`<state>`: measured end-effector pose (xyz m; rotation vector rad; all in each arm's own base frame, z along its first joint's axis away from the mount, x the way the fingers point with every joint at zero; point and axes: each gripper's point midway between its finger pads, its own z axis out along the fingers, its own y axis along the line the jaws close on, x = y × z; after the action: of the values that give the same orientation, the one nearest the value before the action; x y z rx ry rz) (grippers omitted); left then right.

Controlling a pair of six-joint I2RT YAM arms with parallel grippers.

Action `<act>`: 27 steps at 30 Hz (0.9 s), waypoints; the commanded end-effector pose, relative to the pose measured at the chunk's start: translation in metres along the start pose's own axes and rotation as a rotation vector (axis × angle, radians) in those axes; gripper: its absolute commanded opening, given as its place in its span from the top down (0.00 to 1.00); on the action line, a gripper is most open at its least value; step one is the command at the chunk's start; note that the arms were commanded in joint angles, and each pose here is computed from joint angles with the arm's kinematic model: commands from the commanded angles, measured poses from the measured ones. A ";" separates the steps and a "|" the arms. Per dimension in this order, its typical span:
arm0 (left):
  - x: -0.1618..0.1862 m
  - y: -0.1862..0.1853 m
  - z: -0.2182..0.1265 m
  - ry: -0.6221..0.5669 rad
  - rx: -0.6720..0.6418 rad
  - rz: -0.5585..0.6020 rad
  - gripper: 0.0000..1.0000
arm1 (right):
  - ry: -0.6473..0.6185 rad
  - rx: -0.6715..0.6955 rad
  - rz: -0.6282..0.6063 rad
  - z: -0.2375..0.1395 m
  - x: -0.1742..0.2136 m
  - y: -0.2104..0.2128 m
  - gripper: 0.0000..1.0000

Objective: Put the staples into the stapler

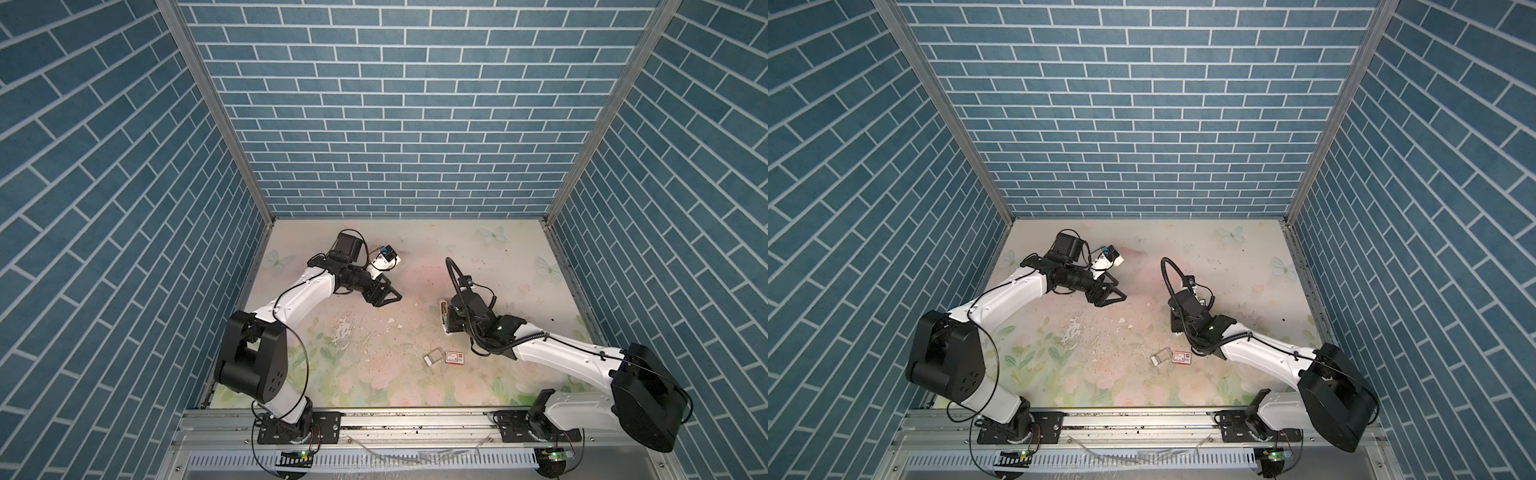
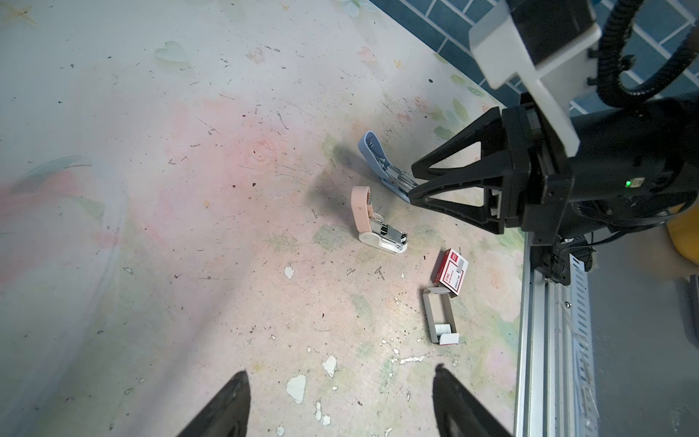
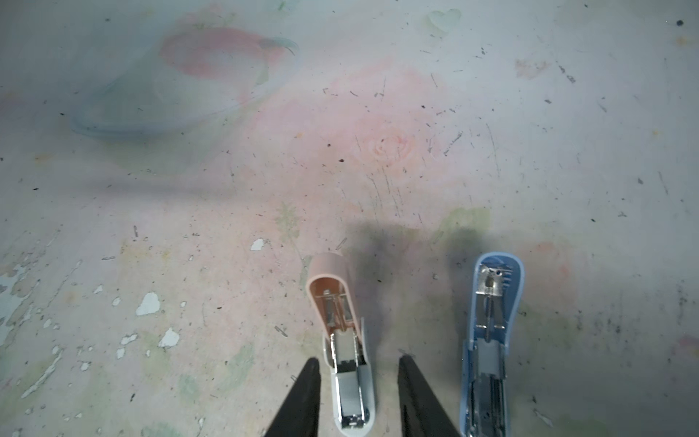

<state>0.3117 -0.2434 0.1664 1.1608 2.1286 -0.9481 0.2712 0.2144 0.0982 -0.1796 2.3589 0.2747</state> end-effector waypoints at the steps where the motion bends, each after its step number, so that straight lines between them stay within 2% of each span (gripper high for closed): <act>1: 0.007 -0.002 0.000 0.016 0.009 -0.005 0.23 | 0.076 0.004 -0.013 0.006 0.009 -0.004 0.64; 10: 0.008 -0.001 0.002 0.016 0.017 -0.007 0.23 | 0.125 -0.015 -0.004 0.024 0.020 0.002 0.64; 27: 0.009 -0.001 0.003 0.015 0.020 -0.009 0.23 | 0.165 -0.016 -0.028 0.037 0.025 0.006 0.64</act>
<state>0.3116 -0.2435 0.1665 1.1658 2.1237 -0.9471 0.2718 0.2244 0.0526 -0.2309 2.5229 0.2785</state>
